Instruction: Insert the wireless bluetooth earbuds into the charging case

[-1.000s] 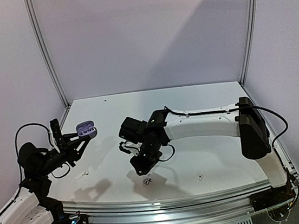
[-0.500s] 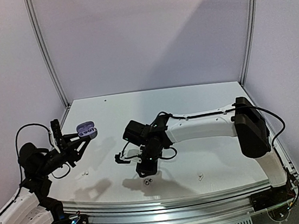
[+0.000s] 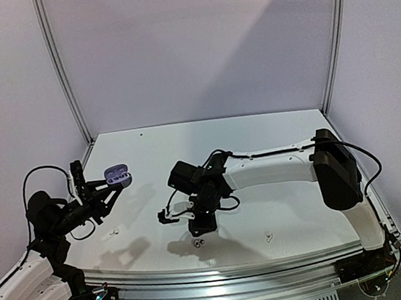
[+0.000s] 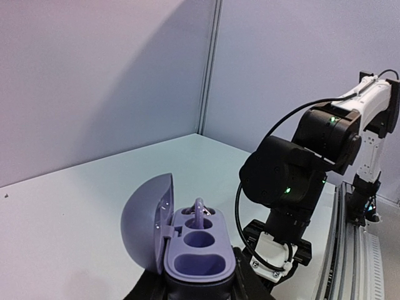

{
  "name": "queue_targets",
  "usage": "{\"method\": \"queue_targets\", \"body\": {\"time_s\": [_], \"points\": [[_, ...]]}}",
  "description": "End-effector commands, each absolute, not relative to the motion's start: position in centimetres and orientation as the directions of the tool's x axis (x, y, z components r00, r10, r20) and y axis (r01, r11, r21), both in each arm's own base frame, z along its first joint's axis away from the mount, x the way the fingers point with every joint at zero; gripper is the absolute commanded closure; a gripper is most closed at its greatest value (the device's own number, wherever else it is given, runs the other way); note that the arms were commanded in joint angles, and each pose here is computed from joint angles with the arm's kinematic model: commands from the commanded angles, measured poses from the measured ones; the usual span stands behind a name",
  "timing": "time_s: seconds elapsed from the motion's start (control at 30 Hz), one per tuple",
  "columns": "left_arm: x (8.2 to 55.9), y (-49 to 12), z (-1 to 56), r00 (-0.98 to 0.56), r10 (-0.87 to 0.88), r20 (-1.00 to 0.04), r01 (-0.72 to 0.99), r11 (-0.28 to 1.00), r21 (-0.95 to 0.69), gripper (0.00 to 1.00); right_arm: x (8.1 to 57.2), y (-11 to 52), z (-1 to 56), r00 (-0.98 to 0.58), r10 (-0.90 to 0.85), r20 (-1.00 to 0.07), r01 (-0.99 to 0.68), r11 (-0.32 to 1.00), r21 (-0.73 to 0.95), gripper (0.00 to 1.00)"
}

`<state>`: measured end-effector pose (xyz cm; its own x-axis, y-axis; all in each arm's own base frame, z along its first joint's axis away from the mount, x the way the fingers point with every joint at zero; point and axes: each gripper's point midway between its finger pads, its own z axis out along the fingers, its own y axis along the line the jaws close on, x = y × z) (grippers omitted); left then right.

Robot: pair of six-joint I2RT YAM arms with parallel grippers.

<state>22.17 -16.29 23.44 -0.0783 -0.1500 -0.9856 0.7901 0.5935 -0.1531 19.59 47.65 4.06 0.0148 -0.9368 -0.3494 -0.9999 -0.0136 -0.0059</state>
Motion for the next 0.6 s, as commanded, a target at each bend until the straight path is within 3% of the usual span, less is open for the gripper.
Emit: {"method": "queue_targets", "body": {"time_s": [0.0, 0.57], "points": [[22.5, -15.9, 23.1, -0.076, -0.149, -0.986, 0.777, 0.610, -0.152, 1.00, 19.3, 46.7, 4.1, 0.043, -0.944, -0.327, -0.999, -0.044, -0.005, 0.68], [22.7, -15.9, 22.9, -0.085, -0.147, -0.986, 0.775, 0.612, -0.158, 1.00, 19.2, 47.5, 2.9, 0.049, -0.943, -0.328, -0.998, -0.057, 0.012, 0.70]]}}
